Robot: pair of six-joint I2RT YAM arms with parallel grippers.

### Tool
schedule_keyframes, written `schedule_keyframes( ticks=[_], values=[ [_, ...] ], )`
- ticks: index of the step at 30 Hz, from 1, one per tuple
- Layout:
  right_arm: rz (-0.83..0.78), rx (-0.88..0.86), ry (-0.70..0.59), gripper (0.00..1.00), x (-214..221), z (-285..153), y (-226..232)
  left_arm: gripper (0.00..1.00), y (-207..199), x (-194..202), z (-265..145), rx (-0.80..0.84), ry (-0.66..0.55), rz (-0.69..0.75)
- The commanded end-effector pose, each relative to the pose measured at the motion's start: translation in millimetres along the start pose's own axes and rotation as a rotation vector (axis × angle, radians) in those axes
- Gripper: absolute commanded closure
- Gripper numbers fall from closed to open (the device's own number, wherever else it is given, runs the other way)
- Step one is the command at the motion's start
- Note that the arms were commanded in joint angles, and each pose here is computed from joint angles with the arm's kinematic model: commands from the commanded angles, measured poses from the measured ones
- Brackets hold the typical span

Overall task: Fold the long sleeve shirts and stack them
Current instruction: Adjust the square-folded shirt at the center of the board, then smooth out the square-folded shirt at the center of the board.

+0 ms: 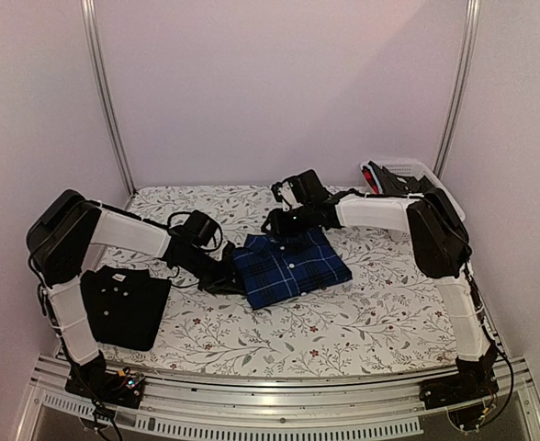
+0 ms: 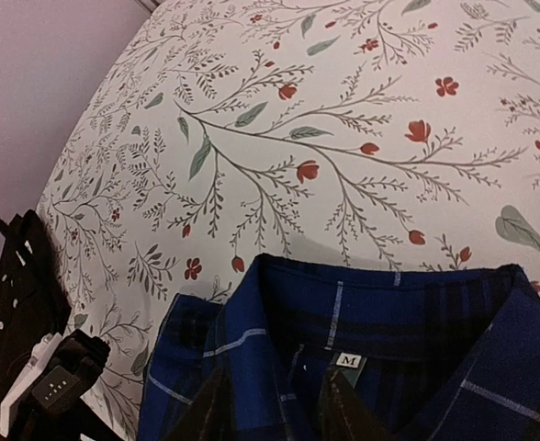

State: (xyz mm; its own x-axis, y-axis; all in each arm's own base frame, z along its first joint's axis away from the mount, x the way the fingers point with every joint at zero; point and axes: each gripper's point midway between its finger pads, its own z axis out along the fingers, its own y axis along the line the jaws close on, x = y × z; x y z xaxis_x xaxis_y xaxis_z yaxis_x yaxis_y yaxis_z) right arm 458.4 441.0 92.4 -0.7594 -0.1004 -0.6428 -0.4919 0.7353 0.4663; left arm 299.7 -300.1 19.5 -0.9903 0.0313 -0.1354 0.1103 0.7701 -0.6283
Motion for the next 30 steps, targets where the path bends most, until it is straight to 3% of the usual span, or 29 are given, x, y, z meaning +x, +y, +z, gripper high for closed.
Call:
schedule_keyframes(
  ticks=[1, 6, 9, 12, 19, 26, 30],
  values=[
    [-0.037, -0.057, -0.018, 0.57, -17, -9, 27, 0.74, -8, 4, -13, 0.006, -0.035, 0.008],
    [-0.081, 0.019, -0.045, 0.44, -31, -37, 21, 0.70, -11, -1, -40, -0.008, -0.115, -0.013],
    [-0.075, 0.060, -0.043, 0.44, -28, -53, 3, 0.72, -16, -10, -55, -0.002, -0.174, -0.020],
    [-0.065, 0.087, 0.001, 0.52, -7, -59, -11, 0.72, -36, -26, -65, 0.052, -0.227, 0.001],
    [-0.023, 0.139, 0.092, 0.57, 73, -75, -35, 0.76, -55, -66, -41, 0.090, -0.243, 0.034],
    [-0.012, 0.264, 0.152, 0.50, 127, -79, -54, 0.79, -25, -75, 3, 0.044, -0.179, -0.009],
    [0.011, 0.342, 0.158, 0.47, 134, -84, -68, 0.81, -18, -79, 6, 0.022, -0.168, -0.006]
  ],
)
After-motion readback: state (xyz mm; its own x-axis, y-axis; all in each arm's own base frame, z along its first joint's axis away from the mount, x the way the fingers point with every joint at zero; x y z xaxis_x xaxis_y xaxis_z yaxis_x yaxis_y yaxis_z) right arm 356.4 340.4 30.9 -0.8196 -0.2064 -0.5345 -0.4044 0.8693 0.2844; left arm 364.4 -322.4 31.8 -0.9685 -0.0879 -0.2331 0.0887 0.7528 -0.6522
